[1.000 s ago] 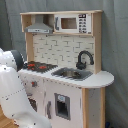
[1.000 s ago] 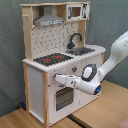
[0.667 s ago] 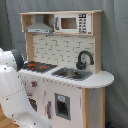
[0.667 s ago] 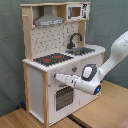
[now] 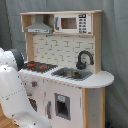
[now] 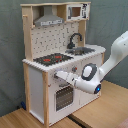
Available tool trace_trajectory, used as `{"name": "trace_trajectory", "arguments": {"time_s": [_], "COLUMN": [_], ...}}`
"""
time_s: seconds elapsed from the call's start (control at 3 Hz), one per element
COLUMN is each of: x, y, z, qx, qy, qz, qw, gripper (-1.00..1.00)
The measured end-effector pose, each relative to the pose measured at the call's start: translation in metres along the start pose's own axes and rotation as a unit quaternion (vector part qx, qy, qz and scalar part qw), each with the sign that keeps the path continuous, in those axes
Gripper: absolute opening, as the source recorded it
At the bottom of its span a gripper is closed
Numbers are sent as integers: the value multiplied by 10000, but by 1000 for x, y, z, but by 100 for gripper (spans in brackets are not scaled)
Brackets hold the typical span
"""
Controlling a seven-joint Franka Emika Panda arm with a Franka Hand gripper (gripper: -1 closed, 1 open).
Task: Play with the kitchen
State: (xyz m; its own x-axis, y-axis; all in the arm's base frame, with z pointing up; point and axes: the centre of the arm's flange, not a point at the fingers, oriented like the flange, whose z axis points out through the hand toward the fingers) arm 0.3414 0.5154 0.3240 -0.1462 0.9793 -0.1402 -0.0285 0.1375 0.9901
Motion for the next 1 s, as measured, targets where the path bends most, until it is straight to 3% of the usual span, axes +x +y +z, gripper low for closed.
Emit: {"name": "trace_trajectory", "arguments": {"time_s": [0.33,0.67,1.0], "x": [1,2,3], "y": [0,1,5], "z": [-1,-2,-4], "qx": [69,114,188], "qy": [27,60,110], "qz": [560,1100,1637], "qw": [9984,9938,9863], "gripper": [-100,-100,-100]}}
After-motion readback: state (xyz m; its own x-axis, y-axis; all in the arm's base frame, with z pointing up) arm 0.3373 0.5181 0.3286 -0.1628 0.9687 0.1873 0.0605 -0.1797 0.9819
